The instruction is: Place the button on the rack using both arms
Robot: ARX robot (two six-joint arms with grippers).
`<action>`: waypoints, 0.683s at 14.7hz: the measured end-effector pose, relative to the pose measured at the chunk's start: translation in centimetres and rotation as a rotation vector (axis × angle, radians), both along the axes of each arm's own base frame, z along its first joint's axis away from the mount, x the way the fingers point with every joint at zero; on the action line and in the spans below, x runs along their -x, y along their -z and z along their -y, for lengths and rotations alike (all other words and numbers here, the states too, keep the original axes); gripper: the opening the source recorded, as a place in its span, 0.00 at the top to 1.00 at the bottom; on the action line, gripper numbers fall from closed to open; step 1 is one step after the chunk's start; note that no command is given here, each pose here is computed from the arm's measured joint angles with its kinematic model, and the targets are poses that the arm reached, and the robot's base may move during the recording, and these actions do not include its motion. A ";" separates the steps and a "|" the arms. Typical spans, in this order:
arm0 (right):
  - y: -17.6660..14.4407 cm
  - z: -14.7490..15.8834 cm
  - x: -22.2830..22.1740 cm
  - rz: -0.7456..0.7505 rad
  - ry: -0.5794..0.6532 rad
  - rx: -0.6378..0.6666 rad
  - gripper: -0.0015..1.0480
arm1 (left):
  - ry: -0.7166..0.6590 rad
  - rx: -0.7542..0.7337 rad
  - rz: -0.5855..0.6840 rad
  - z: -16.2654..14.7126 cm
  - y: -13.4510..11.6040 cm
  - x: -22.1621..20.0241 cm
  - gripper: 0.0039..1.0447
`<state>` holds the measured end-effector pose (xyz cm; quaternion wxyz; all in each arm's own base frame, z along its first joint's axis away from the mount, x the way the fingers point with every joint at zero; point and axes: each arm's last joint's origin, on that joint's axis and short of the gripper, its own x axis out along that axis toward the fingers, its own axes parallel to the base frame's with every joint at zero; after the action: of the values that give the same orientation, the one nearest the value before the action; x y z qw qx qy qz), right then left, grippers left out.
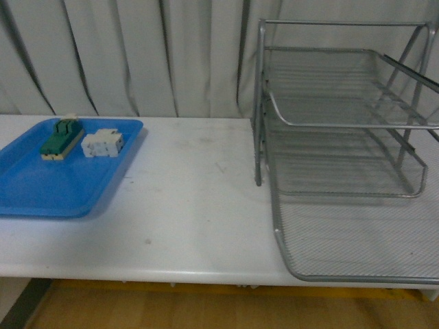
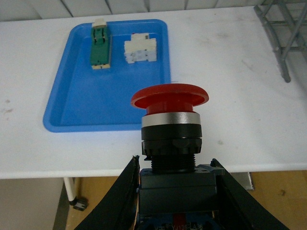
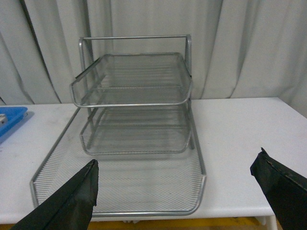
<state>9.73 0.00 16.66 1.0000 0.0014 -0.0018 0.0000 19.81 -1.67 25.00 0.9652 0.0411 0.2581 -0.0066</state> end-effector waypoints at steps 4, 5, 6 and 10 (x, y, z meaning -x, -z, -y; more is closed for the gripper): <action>0.0 0.0 0.0 0.000 0.000 0.000 0.06 | 0.001 0.000 -0.002 0.0 0.0 0.0 0.66; 0.0 0.0 0.0 0.001 0.000 0.000 0.06 | 0.000 0.000 -0.002 0.0 0.0 0.0 0.66; 0.0 0.0 0.0 -0.001 0.000 0.000 0.06 | 0.001 0.000 -0.001 0.0 0.0 0.0 0.66; 0.0 0.0 0.0 -0.002 0.004 0.000 0.06 | 0.106 -0.026 0.108 1.0 0.0 -0.6 0.66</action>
<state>9.72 -0.01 16.64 1.0000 0.0014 -0.0009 -0.0019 20.44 -2.71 24.96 0.9753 0.0678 0.2034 -0.0522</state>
